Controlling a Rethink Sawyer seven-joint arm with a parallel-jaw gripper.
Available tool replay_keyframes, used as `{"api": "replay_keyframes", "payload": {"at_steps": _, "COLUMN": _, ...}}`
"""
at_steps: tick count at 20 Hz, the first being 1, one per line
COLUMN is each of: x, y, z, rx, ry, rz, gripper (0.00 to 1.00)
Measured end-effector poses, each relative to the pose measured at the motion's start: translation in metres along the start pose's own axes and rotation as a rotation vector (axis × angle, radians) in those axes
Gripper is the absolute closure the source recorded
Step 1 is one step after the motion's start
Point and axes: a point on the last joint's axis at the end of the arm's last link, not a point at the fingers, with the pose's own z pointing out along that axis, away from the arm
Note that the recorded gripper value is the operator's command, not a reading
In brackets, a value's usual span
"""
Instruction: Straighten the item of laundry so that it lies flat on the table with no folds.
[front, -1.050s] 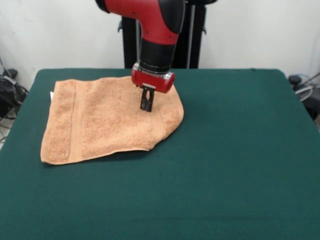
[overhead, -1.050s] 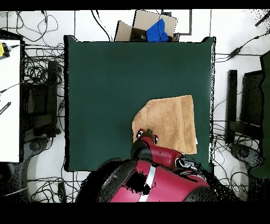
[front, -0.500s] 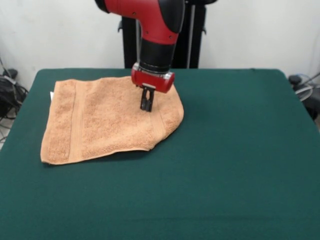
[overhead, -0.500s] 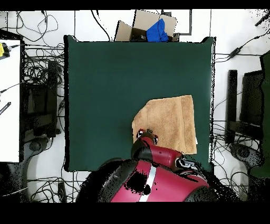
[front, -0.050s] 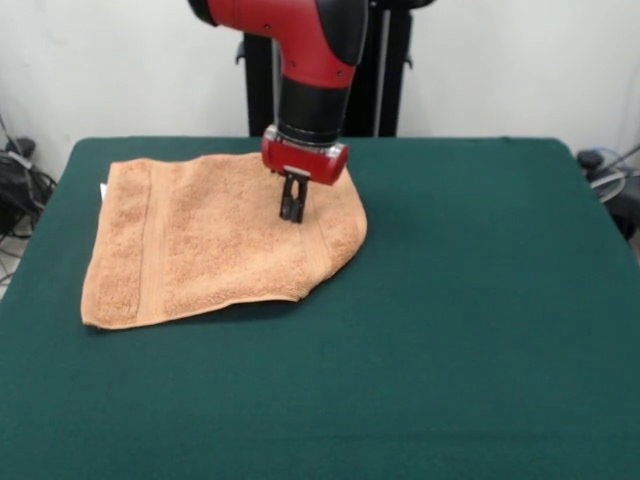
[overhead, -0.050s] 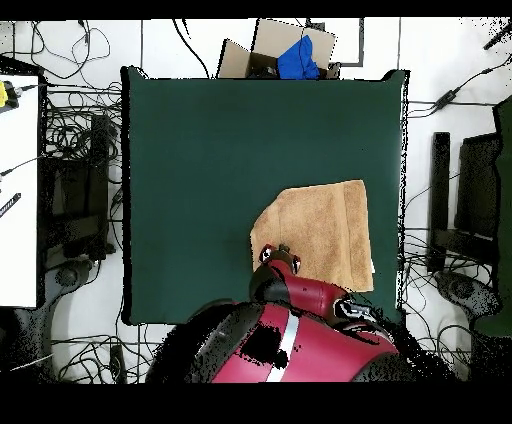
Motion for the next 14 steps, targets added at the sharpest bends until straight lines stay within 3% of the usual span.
{"api": "replay_keyframes", "payload": {"at_steps": 14, "x": 0.003, "y": -0.015, "z": 0.000, "rx": -0.006, "ry": 0.004, "rz": -0.014, "gripper": 1.00}}
